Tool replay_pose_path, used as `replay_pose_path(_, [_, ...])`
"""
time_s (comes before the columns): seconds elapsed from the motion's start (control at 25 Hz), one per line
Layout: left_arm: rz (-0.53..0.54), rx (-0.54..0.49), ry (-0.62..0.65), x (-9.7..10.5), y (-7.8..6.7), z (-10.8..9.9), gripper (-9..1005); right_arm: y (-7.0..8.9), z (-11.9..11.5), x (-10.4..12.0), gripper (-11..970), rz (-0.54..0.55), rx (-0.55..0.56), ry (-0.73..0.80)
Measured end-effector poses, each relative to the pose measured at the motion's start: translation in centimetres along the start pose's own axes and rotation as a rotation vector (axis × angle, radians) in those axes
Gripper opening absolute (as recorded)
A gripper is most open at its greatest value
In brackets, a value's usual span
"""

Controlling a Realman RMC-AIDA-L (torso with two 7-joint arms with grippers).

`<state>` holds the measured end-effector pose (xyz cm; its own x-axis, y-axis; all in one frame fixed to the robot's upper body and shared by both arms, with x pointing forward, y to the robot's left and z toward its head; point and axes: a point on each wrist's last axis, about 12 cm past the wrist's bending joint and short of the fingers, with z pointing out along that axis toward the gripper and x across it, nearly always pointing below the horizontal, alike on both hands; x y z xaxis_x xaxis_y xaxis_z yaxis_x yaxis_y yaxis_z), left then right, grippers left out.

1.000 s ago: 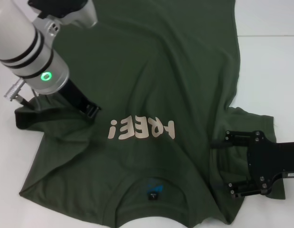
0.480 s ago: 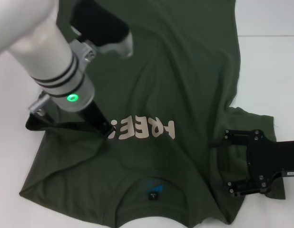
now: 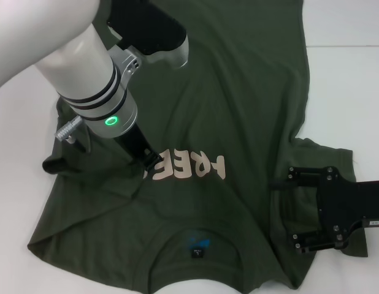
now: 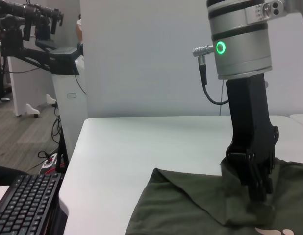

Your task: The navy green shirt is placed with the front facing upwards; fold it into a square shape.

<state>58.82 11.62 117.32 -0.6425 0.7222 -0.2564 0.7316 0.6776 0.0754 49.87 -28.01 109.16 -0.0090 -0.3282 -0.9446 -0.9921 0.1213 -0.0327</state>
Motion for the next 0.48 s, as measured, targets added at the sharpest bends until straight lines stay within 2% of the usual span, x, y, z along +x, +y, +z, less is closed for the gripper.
replay_pose_path(0.12, [-0.008,-0.008,0.007,0.1,0.0,0.1,63,0.0,0.0,0.0,847,0.000,0.002,0.001])
replay_pose_path(0.2, [-0.019,-0.020,0.009,0.2,0.3,0.1,296,0.0,0.0,0.0,846,0.001,0.002,0.001])
replay_pose_path(0.36, [-0.076,-0.033,-0.025,0.5,1.2,-0.5,431,0.0,-0.1,0.1,845,0.002,0.004,0.002])
replay_pose_path(0.48, [-0.143,-0.027,-0.041,1.1,2.6,-1.1,521,0.1,-0.2,0.1,844,0.004,0.005,0.003])
